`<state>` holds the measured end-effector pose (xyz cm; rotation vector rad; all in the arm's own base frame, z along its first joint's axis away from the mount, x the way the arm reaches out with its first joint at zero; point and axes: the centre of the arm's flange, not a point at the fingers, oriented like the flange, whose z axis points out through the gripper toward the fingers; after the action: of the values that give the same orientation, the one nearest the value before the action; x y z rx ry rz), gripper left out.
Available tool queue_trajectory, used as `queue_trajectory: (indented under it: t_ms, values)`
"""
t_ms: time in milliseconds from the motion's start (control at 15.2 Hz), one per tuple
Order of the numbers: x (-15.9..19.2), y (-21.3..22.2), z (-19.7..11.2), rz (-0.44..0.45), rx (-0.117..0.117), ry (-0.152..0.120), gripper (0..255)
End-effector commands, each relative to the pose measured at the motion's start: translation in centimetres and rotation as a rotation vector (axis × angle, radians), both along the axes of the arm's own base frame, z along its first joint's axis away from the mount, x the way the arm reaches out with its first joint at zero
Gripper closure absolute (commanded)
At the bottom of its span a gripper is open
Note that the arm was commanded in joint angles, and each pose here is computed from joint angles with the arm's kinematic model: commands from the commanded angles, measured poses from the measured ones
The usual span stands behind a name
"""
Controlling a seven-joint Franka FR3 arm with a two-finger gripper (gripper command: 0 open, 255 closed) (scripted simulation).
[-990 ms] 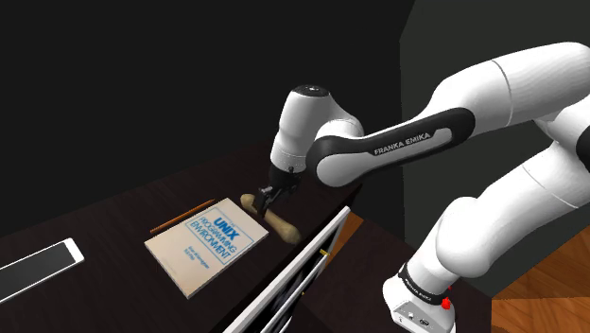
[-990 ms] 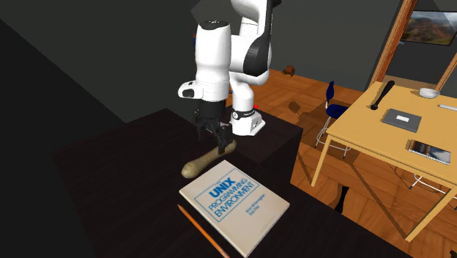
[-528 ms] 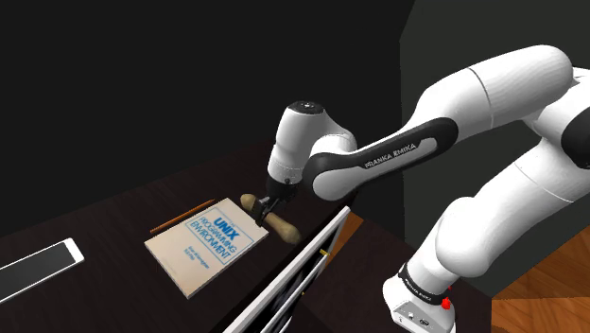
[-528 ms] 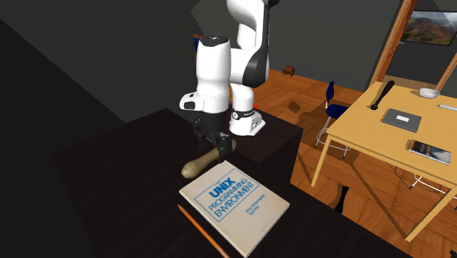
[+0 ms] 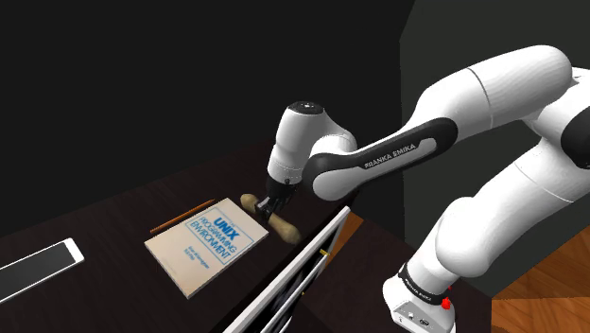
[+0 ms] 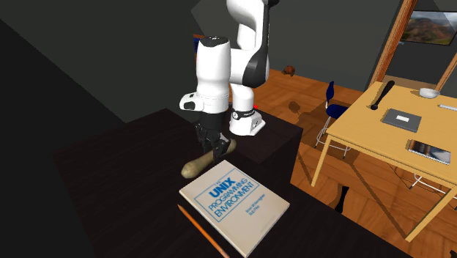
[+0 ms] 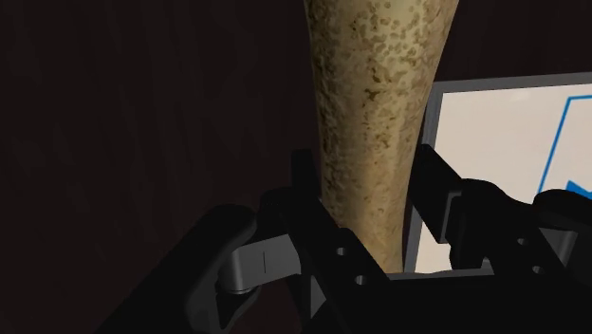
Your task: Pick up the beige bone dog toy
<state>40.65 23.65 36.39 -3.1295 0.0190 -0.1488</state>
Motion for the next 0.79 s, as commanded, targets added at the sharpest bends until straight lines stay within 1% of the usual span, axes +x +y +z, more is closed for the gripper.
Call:
queue_trajectory:
  t_ms: [0, 66, 726]
  values:
    - [0.0, 0.0, -0.1, 0.000, 0.000, 0.001, 255]
    - [0.0, 0.0, -0.1, 0.000, 0.000, 0.001, 255]
    - [0.0, 0.0, 5.2, 0.000, 0.000, 0.001, 255]
